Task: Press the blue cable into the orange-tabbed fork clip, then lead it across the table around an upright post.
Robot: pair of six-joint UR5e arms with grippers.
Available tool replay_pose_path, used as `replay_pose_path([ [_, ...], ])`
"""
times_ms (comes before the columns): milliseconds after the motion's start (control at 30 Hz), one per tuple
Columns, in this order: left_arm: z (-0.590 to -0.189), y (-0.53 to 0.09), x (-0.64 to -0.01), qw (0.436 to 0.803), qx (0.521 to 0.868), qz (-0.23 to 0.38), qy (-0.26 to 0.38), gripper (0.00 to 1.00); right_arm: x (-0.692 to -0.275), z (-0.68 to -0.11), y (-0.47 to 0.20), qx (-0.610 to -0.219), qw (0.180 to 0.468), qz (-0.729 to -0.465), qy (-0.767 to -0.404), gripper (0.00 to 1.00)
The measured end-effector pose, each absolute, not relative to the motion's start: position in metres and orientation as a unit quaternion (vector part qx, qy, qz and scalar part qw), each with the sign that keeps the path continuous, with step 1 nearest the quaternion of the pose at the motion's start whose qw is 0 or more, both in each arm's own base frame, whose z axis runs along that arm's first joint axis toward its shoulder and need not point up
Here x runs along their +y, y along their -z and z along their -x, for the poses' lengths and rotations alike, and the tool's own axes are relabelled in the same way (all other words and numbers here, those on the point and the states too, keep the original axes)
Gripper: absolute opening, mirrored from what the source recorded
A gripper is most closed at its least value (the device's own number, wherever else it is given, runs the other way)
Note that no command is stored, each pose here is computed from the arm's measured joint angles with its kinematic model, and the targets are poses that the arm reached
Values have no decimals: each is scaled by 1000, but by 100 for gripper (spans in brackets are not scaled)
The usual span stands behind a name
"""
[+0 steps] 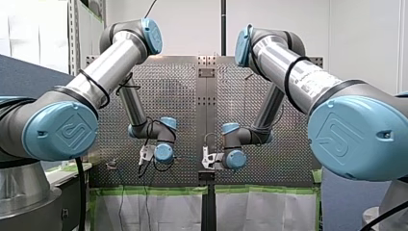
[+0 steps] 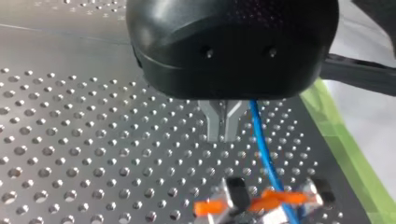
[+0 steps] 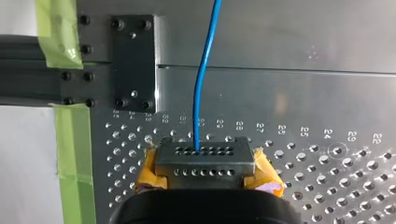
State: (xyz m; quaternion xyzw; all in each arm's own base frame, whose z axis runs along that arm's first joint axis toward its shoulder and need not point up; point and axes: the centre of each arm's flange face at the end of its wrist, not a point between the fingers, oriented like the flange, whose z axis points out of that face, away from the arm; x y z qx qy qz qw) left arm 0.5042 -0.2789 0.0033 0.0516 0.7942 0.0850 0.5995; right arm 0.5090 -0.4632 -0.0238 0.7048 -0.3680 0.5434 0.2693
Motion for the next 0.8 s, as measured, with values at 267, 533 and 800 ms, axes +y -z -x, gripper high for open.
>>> replay_pose_path([
  [267, -503, -25, -289, 609, 786, -62, -84, 0, -470, -508, -4, -369, 276, -701, -544, 0],
  [533, -502, -50, -304, 624, 775, -70, -75, 0, -476, -510, -48, -365, 284, -689, -558, 0],
  [800, -498, -67, -316, 630, 769, -82, -72, 0, -479, -509, -75, -364, 288, -683, -564, 0],
])
